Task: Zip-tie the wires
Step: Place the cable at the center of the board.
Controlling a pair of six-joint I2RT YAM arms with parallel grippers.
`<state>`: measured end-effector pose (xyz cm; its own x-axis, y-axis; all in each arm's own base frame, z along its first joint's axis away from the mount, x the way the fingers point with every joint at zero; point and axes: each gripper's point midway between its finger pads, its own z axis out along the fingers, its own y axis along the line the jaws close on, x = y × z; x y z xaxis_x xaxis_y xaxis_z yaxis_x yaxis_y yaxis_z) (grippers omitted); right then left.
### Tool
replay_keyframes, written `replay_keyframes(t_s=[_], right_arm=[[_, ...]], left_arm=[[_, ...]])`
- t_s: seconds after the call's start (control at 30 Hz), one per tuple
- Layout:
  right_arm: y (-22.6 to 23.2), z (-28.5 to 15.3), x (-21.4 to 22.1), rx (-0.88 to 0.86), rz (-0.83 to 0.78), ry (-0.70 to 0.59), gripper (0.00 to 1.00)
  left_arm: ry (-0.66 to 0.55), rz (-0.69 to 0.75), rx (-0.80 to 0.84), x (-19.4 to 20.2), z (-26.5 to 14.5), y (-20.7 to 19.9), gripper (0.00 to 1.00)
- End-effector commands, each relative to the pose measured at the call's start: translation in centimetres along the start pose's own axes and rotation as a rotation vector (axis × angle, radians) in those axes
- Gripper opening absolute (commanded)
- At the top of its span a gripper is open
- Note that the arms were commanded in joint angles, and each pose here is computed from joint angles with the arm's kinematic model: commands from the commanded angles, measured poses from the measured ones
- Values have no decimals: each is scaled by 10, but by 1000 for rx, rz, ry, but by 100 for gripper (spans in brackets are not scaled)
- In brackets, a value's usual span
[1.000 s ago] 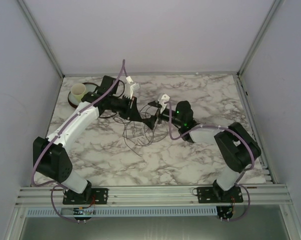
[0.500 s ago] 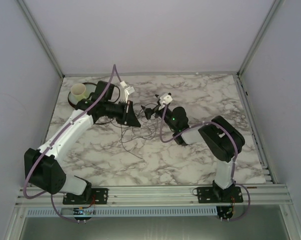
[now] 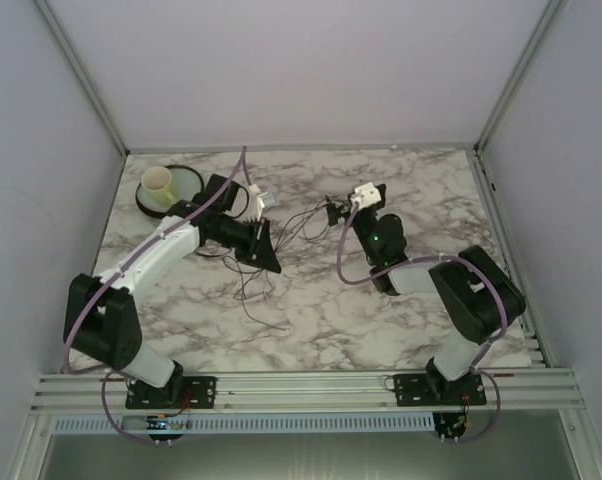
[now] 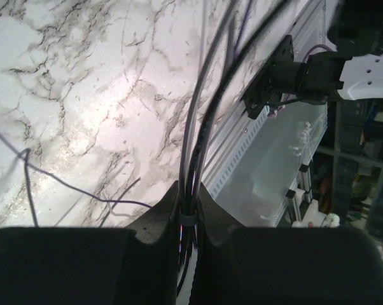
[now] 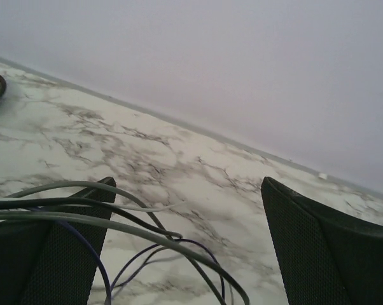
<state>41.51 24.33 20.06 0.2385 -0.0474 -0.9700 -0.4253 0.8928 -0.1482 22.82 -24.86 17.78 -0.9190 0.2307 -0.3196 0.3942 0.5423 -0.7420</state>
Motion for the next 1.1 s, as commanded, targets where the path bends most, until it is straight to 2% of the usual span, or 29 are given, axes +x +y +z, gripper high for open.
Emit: replay_keyframes(t_s=[0.0, 0.3, 0.47, 0.6, 0.93, 1.07], right_arm=[[-36, -16, -3, 128, -48, 12, 95], [-81, -33, 16, 188, -110, 129, 95], [-95, -38, 38, 230, -160, 241, 97], [-107, -45, 53, 248, -185, 342, 98], [-91, -61, 78, 41, -164, 663, 99], [-80, -80, 82, -53, -128, 766, 99]], left_arm=[[62, -38, 34, 1, 5, 1, 0], [162, -74, 23, -8, 40, 37, 0], [176, -73, -40, -26, 61, 65, 0], [214, -109, -75, -26, 79, 91, 0], [236, -132, -184, -39, 101, 134, 0], [235, -122, -261, -46, 104, 152, 13]])
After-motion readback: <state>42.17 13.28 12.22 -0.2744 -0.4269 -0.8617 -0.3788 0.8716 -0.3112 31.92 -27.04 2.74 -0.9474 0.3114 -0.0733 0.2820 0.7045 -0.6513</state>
